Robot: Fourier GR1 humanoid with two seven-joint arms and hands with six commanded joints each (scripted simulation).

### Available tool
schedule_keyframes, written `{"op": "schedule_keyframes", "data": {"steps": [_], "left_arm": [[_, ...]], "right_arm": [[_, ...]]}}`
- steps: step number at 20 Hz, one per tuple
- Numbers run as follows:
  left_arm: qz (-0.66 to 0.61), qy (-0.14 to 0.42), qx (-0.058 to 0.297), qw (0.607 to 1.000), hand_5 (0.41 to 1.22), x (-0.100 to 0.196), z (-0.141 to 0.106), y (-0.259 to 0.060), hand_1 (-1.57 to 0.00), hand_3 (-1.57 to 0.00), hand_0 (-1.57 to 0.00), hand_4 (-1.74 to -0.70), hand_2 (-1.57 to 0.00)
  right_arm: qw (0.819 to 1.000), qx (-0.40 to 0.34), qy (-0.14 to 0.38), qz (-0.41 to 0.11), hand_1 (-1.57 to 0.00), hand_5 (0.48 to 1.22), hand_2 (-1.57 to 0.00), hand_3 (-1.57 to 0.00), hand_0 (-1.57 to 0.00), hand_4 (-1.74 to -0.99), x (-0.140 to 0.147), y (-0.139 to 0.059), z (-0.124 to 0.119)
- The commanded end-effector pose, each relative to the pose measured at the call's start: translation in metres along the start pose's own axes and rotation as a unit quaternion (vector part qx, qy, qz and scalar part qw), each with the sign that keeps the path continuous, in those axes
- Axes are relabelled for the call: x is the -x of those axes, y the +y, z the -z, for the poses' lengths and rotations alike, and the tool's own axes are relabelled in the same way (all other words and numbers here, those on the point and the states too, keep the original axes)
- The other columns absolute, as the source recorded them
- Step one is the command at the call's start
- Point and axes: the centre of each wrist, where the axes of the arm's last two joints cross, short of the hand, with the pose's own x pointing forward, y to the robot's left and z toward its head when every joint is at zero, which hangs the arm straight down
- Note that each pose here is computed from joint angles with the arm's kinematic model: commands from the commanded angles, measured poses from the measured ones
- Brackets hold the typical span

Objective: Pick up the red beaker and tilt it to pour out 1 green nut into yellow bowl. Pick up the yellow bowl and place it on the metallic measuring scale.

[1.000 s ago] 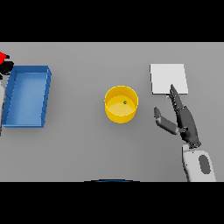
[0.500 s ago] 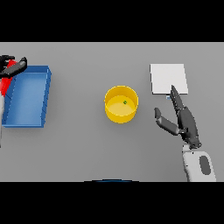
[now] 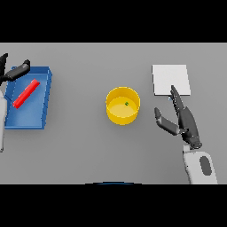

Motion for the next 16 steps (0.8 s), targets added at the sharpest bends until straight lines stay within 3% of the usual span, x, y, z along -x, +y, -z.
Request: {"op": "schedule_keyframes", "data": {"steps": [1,4,6,8,11,16], "left_arm": [[-0.012,0.000,0.002,1.000,0.661,0.000,-0.002,-0.006,-0.04,-0.02,-0.05,-0.73,-0.04],[-0.022,-0.005,-0.011,1.000,0.675,-0.001,-0.002,-0.004,-0.02,-0.01,-0.03,-0.72,-0.02],[-0.028,-0.013,-0.014,0.999,0.685,-0.004,-0.002,-0.005,-0.01,-0.01,-0.02,-0.72,-0.01],[-0.034,-0.023,-0.015,0.999,0.700,-0.004,-0.003,-0.004,-0.01,0.00,-0.01,-0.73,-0.01],[-0.034,-0.026,-0.016,0.999,0.709,-0.007,-0.006,-0.003,0.00,0.00,0.00,-0.74,0.00],[-0.038,-0.024,-0.011,0.999,0.712,-0.003,-0.006,-0.006,0.00,0.00,0.00,-0.75,0.00]], "right_arm": [[1.000,-0.003,0.005,-0.007,0.00,0.704,0.00,0.00,0.00,-1.277,-0.003,-0.003,0.002],[0.997,-0.010,0.005,-0.083,0.00,0.662,0.00,0.00,0.00,-1.222,-0.014,-0.006,0.010],[0.993,-0.062,-0.037,-0.096,0.00,0.672,0.00,0.00,-0.01,-1.167,-0.025,-0.003,0.022],[0.983,-0.119,-0.062,-0.125,0.00,0.683,0.00,0.00,-0.01,-1.202,-0.034,-0.008,0.033],[0.954,-0.181,-0.070,-0.228,0.00,0.656,0.00,0.00,0.00,-1.260,-0.047,-0.005,0.053],[0.888,-0.266,-0.104,-0.362,0.00,0.616,0.00,0.00,0.00,-1.227,-0.063,0.015,0.073]]}}
